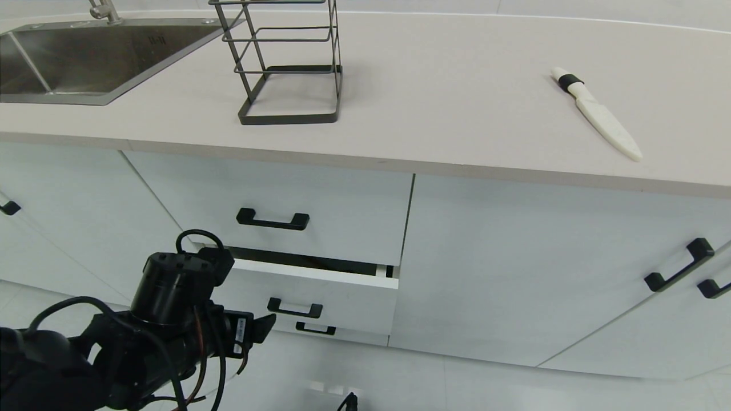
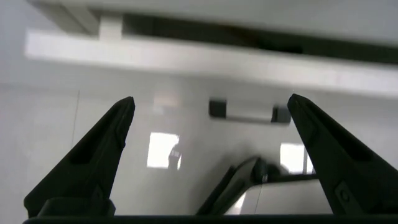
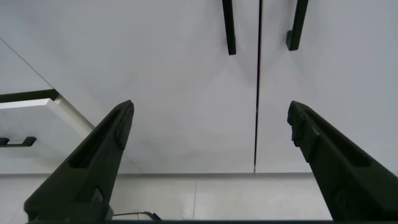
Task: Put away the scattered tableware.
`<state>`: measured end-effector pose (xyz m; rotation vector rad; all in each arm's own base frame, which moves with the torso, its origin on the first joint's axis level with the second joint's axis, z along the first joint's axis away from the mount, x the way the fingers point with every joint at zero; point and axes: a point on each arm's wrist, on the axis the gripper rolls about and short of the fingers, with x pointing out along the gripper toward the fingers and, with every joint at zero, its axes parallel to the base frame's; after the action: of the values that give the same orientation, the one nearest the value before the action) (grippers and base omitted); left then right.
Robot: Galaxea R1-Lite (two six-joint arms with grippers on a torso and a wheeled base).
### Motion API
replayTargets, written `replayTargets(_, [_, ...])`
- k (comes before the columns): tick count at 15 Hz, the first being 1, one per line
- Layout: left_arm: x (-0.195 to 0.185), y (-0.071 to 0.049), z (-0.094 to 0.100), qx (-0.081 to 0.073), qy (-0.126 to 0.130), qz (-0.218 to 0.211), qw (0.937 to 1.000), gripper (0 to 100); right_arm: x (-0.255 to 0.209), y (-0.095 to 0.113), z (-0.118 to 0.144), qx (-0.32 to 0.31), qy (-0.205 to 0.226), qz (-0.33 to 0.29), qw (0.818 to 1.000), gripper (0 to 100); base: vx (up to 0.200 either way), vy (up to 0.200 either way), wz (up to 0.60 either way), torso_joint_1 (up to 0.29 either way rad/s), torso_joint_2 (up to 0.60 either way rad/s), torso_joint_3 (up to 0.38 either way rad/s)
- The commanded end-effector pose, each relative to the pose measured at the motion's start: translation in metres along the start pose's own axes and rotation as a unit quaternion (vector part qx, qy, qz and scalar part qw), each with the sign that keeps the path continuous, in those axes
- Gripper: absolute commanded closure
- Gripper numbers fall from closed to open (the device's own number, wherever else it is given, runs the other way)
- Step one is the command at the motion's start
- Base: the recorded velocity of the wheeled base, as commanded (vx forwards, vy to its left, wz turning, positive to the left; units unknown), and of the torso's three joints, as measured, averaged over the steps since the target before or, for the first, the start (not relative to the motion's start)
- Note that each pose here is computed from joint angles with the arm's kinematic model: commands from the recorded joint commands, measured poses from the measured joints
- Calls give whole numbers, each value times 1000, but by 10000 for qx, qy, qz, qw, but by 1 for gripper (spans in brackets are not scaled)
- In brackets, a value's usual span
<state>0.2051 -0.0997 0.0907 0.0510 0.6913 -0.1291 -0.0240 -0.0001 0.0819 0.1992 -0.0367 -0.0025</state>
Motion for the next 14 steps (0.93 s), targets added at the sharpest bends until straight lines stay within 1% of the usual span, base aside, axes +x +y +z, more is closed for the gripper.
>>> replayTargets(1, [-4,12,11,-235,-271,131,9993,0,0,0,0,1,3,-8,10000,0,0,0,0,0,0,0])
replayTargets(2, [-3,12,20,-327,-549,105,9979,0,0,0,0,1,4,-1,10000,0,0,0,0,0,0,0])
replayTargets(4, [-3,12,29,-472,-1060,34,9932,0,0,0,0,1,4,-1,10000,0,0,0,0,0,0,0])
replayTargets(5, [2,19,16,-532,-947,150,9940,0,0,0,0,1,4,-1,10000,0,0,0,0,0,0,0])
replayTargets(6, [1,20,0,-448,-762,142,9960,0,0,0,0,1,4,-1,10000,0,0,0,0,0,0,0])
replayTargets(7, [-2,17,-11,-355,-637,48,9973,0,0,0,0,1,4,-1,10000,0,0,0,0,0,0,0])
replayTargets(8, [-4,13,-12,-294,-607,-215,9975,0,0,0,0,1,4,-1,10000,0,0,0,0,0,0,0])
replayTargets(9, [-4,12,-11,-290,-612,-303,9972,0,0,0,0,1,4,-1,10000,0,0,0,0,0,0,0])
replayTargets(10, [-1,13,-8,-311,-642,-285,9970,0,0,0,0,1,4,-1,10000,0,0,0,0,0,0,0])
replayTargets(11, [3,17,-5,-370,-656,-179,9970,0,0,0,0,1,3,-8,10000,0,0,0,0,0,0,0])
replayTargets(12, [8,24,0,-352,-686,-17,9970,0,0,0,0,1,3,-8,10000,0,0,0,0,0,0,0])
replayTargets(13, [11,24,1,-324,-694,-4,9971,0,0,0,0,1,4,-1,10000,0,0,0,0,0,0,0])
replayTargets(14, [17,23,4,-334,-722,-10,9968,0,0,0,0,1,4,-1,10000,0,0,0,0,0,0,0])
